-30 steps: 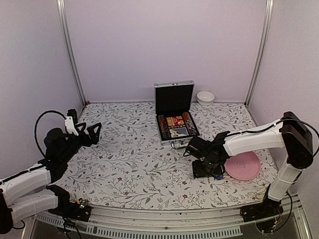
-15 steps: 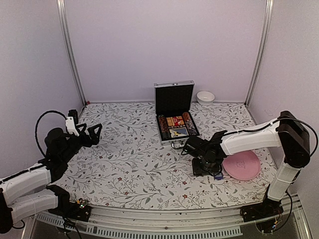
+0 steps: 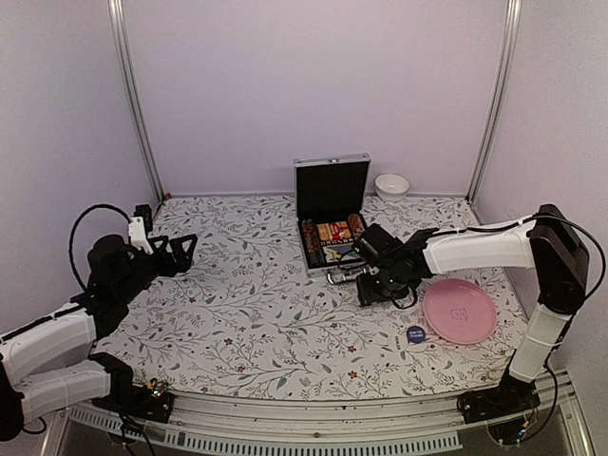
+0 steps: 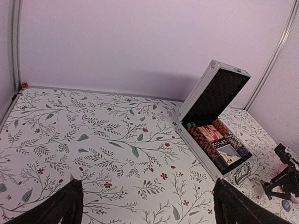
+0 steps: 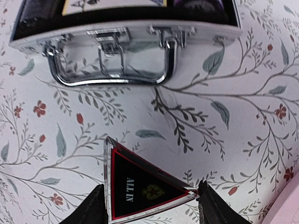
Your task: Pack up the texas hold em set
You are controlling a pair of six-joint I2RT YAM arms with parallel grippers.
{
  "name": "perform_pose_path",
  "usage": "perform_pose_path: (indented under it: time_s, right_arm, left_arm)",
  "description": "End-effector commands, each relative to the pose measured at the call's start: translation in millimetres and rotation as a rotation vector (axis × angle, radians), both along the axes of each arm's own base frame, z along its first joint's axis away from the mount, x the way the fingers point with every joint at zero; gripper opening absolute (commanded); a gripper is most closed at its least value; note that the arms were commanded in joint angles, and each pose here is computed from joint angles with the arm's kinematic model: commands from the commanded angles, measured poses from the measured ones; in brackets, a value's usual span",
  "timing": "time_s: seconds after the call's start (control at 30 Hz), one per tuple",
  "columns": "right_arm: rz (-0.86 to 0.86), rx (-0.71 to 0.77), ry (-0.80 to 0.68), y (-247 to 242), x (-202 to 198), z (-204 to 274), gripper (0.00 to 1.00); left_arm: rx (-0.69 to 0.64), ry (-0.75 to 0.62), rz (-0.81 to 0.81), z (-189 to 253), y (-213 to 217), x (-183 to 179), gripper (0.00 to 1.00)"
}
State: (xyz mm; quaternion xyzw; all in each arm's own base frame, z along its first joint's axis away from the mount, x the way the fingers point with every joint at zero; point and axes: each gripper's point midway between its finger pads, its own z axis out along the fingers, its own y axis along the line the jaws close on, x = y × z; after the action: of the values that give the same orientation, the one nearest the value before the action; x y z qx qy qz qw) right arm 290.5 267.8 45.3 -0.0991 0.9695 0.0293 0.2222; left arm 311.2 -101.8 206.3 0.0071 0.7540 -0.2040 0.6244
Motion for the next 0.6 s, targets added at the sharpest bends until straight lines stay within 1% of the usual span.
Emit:
perform_pose_path:
  time_s: [0.0, 0.1, 0.23, 0.4, 0.57]
  right_arm:
    - [0.083, 0.088, -0.122, 25.9, 38.1, 49.4, 0.52]
    - [0.105, 0.101, -0.166, 34.1, 60.4, 65.9, 0.52]
    - [0.116, 0.105, -0.210, 42.9, 90.5, 75.0, 0.52]
    - [0.127, 0.110, -0.239, 53.9, 130.0, 72.2, 0.52]
    - [0.111, 0.097, -0.262, 53.4, 167.7, 64.1, 0.52]
  left_arm:
    - [-0.008, 0.029, -0.006, -7.0, 0.1, -2.7, 0.97]
    - [-0.007, 0.040, -0.019, -10.8, -2.4, -2.2, 0.97]
    - [-0.002, 0.047, -0.038, -12.0, -6.2, -0.3, 0.97]
    - [-0.006, 0.055, -0.040, -15.5, -7.0, 0.9, 0.97]
    - [-0.015, 0.055, -0.043, -15.9, -7.9, 2.0, 0.97]
